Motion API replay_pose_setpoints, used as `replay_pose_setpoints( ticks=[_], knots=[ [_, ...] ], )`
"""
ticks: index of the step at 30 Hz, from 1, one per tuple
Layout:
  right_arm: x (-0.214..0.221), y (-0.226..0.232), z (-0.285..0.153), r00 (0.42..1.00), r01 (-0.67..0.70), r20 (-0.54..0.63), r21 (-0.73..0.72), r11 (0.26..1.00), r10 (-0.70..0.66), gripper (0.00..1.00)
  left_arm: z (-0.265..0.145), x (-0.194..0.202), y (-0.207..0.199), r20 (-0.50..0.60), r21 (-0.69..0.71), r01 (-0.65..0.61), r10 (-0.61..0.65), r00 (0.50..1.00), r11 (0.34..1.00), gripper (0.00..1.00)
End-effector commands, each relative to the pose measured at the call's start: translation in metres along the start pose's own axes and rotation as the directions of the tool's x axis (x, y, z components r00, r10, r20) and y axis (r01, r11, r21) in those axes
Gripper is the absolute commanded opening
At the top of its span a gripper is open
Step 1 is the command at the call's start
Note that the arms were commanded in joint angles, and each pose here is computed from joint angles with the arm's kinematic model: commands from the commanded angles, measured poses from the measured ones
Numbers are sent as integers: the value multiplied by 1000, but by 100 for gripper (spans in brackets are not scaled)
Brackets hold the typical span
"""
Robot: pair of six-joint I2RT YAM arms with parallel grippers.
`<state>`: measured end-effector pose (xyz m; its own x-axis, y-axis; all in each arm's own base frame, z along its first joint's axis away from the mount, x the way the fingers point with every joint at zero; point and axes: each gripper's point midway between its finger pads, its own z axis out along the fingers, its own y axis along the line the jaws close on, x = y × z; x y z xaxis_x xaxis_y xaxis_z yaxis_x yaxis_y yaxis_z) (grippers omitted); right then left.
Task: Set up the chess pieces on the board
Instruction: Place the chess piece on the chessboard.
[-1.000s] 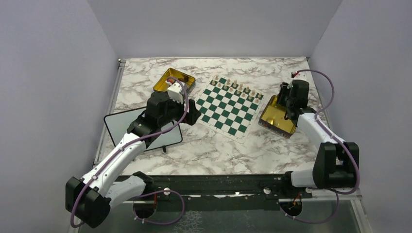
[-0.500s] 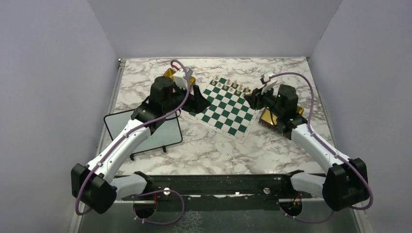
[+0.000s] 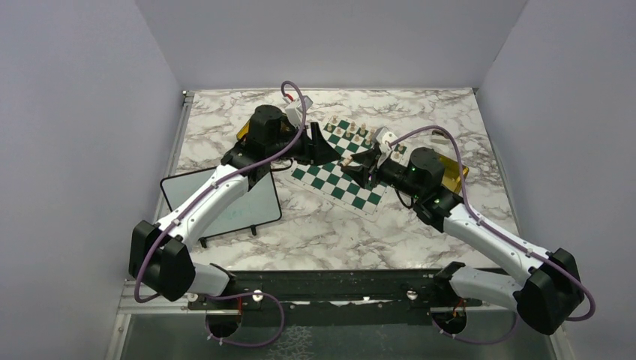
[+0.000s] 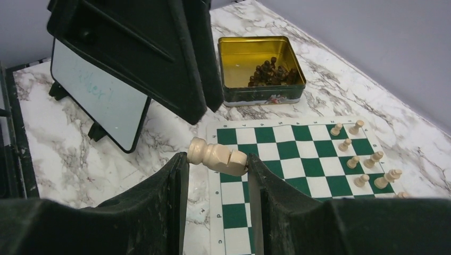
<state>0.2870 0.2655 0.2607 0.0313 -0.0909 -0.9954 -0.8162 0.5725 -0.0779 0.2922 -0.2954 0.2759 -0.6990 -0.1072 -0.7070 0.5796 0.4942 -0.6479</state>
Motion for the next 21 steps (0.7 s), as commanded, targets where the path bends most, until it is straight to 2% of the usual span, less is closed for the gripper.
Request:
replay_pose_setpoints(
  ticks=[1,17,21],
  knots=[
    [-23,10,4,997,41,72,-34,999,-39,39,1,-9,-35,-17,164,7,-4,1000,986,58],
    [-22,13,12,996,45,77,-50,998,-41,39,12,18,-32,-131,242,111,-81,988,964,57],
    [-20,12,12,996,45,78,-38,998,-42,39,14,23,-29,-149,243,131,-97,984,961,51]
  ],
)
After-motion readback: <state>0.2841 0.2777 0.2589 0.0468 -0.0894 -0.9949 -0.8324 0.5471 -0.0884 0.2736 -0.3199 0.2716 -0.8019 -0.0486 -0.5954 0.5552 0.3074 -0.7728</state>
